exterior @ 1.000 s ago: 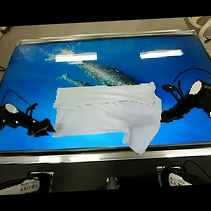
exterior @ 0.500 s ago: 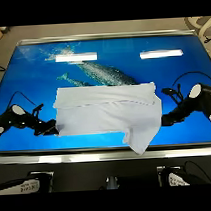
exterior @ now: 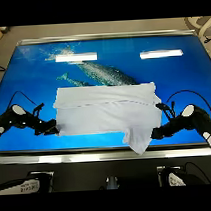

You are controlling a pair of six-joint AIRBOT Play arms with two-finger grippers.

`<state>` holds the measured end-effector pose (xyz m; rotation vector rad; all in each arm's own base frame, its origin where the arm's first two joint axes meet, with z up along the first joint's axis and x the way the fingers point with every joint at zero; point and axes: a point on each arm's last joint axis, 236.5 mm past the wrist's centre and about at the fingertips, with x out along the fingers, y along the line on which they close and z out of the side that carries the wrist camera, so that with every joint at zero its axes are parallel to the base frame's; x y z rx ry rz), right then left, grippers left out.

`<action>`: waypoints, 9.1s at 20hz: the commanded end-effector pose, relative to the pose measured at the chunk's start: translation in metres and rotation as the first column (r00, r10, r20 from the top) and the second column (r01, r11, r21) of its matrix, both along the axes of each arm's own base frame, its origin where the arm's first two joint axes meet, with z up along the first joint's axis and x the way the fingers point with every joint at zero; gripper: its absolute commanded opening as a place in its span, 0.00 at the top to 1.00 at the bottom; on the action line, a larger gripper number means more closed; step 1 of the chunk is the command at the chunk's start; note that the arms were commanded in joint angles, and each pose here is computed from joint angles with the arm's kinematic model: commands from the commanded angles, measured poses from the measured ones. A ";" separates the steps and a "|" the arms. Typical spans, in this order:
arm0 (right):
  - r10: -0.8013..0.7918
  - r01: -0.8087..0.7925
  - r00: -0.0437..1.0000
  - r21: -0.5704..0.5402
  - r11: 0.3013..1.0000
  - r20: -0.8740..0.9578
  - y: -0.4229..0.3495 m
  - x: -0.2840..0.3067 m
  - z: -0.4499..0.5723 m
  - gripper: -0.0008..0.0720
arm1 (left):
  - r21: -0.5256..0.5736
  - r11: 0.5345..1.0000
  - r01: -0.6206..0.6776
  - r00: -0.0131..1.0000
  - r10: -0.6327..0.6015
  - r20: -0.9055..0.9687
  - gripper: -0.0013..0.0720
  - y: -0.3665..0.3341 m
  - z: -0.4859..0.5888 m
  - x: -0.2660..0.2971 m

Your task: Fold the shirts.

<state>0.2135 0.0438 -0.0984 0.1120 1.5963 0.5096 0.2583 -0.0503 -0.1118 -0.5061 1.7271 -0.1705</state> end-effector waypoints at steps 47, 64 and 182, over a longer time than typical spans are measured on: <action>-0.097 0.075 0.958 0.092 0.993 0.269 -0.026 0.253 0.001 0.01 | -0.069 0.997 0.031 0.858 0.009 0.514 0.27 -0.031 0.170 0.245; -0.057 -0.058 0.864 0.212 0.975 0.500 0.030 0.212 0.215 0.96 | -0.454 0.863 0.220 0.931 -0.046 0.363 0.94 -0.364 0.075 0.181; -0.780 0.712 0.626 -0.393 0.582 -0.022 -0.309 -0.058 0.058 0.02 | 0.062 0.990 0.127 0.430 -0.111 0.896 0.95 -0.092 0.375 0.186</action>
